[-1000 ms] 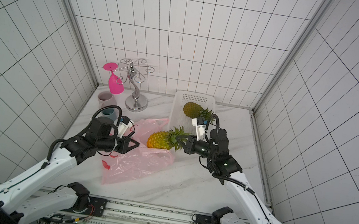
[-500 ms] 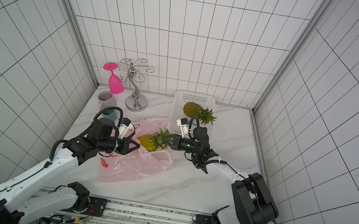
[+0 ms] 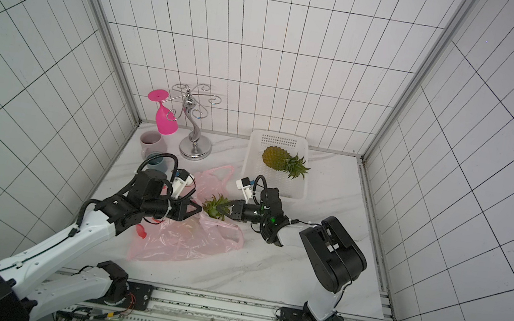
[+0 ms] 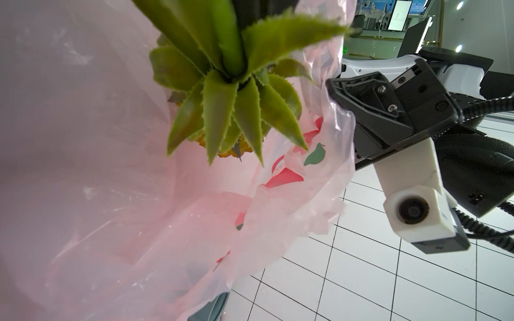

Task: Place the pineapple into a plastic bag & tie a knot
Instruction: Place the pineapple in the plastic bag.

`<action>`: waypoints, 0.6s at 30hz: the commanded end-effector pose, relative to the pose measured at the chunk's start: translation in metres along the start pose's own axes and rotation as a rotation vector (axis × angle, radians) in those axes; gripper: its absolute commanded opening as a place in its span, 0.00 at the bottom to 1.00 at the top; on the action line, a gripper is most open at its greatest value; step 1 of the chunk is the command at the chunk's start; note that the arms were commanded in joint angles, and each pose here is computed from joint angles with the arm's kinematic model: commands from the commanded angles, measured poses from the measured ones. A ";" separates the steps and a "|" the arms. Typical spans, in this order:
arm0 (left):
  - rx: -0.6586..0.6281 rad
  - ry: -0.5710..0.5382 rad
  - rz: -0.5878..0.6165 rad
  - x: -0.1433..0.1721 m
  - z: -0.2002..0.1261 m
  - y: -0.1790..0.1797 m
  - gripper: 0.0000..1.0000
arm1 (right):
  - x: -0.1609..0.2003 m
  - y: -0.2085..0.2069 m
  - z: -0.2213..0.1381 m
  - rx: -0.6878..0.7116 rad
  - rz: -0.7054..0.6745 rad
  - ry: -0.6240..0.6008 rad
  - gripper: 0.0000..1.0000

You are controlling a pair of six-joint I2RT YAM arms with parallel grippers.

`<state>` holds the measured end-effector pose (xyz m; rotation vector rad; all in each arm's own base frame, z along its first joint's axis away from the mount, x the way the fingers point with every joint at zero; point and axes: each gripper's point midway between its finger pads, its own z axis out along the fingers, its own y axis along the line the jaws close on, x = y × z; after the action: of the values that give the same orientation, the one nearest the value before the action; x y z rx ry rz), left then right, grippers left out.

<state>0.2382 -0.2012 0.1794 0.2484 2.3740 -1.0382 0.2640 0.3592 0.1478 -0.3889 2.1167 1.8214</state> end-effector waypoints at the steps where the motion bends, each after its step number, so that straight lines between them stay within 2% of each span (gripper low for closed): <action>1: 0.011 -0.024 0.009 -0.005 0.002 -0.001 0.00 | -0.008 0.004 0.012 -0.008 -0.067 0.022 0.00; 4: 0.010 -0.024 0.005 -0.004 0.003 0.000 0.00 | -0.006 -0.020 0.016 0.112 -0.088 0.051 0.00; 11: -0.006 -0.009 -0.028 0.005 0.008 0.009 0.00 | 0.006 -0.030 0.025 0.132 -0.075 0.136 0.02; 13: -0.008 -0.007 -0.039 0.007 0.009 0.011 0.00 | 0.010 -0.033 0.023 0.147 -0.084 0.160 0.10; 15: -0.012 -0.006 -0.048 0.009 0.010 0.013 0.00 | 0.009 -0.035 0.017 0.181 -0.106 0.167 0.22; 18: -0.016 -0.006 -0.060 0.014 0.010 0.015 0.00 | -0.012 -0.024 -0.007 0.232 -0.177 0.111 0.46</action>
<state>0.2346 -0.1989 0.1560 0.1881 2.4205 -1.0452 0.2667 0.3543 0.0902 -0.5265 2.3655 1.5485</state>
